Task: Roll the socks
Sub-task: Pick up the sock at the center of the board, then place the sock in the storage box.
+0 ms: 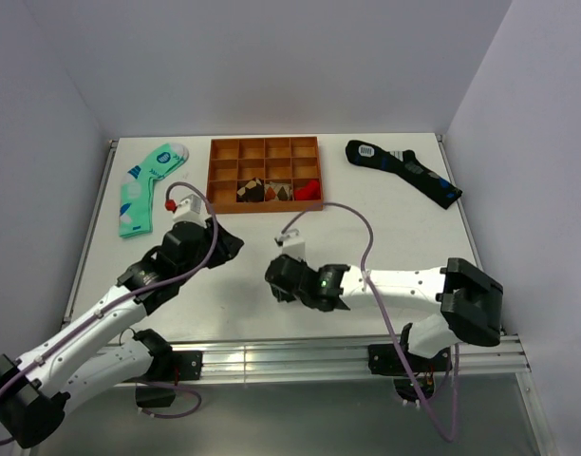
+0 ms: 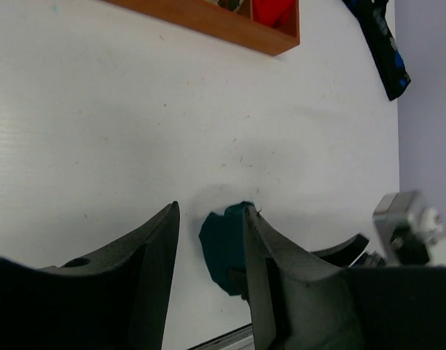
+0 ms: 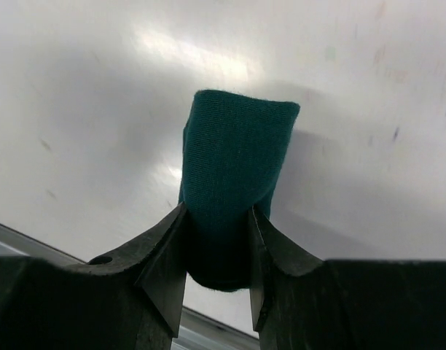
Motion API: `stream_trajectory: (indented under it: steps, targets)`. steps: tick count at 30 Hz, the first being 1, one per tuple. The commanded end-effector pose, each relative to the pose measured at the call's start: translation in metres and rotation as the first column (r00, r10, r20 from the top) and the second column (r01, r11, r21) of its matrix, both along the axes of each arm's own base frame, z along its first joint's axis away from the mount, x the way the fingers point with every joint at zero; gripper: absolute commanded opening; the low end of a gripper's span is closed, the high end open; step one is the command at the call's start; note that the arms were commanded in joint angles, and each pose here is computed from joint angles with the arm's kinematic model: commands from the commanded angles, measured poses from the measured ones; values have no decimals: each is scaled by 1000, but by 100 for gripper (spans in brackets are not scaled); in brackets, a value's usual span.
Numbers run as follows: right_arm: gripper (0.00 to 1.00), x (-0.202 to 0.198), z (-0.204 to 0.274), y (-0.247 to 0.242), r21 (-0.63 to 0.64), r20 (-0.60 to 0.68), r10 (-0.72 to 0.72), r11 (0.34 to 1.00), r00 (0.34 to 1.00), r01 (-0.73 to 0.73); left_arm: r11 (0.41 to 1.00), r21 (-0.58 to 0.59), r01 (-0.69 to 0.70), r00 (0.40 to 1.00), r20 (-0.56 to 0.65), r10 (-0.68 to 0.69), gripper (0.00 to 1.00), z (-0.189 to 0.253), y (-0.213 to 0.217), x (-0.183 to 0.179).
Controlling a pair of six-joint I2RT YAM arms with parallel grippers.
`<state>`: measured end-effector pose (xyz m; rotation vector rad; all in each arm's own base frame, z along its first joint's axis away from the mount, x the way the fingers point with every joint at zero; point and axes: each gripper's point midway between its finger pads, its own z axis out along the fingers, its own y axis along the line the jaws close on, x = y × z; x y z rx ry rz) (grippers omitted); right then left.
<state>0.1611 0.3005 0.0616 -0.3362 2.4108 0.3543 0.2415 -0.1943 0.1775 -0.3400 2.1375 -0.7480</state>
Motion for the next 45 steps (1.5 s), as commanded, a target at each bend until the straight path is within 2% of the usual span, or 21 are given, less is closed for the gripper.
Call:
stream_trajectory:
  steps: [1,6,8,9,11,12,14,15,18,20,21,22,23,26,30,33,39,45]
  targets:
    - [0,49,51,18,29,96,-6,1000,995,3,998,54,-44,998,40,42,46,21,20,-1]
    - [0,110,96,42,41,183,-22,999,983,15,994,81,-73,995,77,67,46,36,36,-6]
    - [0,134,92,47,10,196,-32,999,980,30,992,80,-94,992,90,87,46,41,42,-7]
    - [0,148,109,56,38,225,-45,999,973,37,992,72,-106,990,99,99,46,45,45,-8]
    - [0,166,98,67,11,229,-41,999,973,39,991,62,-119,988,110,112,45,49,48,-9]
    - [0,184,118,73,43,268,-72,997,961,63,991,60,-124,987,113,117,45,50,51,-11]
    - [0,202,105,86,11,275,-69,998,959,69,991,54,-119,987,119,112,45,54,52,-14]
    - [0,217,123,96,40,299,-86,996,951,77,992,57,-114,988,115,107,45,55,54,-17]
    - [0,252,133,117,34,332,-120,993,936,115,991,61,-120,986,124,112,44,61,61,-23]
    - [0,264,130,121,-15,345,-121,991,931,134,990,67,-122,985,128,113,45,63,66,-28]
    - [0,276,139,133,7,368,-136,990,920,143,990,63,-126,984,137,117,45,66,69,-31]
    - [0,281,132,129,-45,369,-136,986,919,163,989,74,-130,984,128,120,45,65,72,-34]
    - [0,289,150,134,-12,399,-155,985,904,174,988,63,-138,983,131,129,44,69,74,-35]
    - [0,296,123,131,-78,403,-148,978,903,195,982,30,-185,975,132,179,43,75,86,-42]
    - [0,304,112,130,-82,440,-142,977,887,197,969,-47,-242,953,177,246,43,91,104,-53]
    - [0,312,101,138,-107,452,-113,978,885,180,971,-81,-224,953,190,235,43,99,103,-58]
    - [0,322,90,148,-139,476,-77,977,876,161,977,-76,-200,957,197,211,43,102,100,-59]
    - [0,323,68,151,-254,498,13,958,867,132,979,-84,-185,955,219,199,43,113,98,-59]
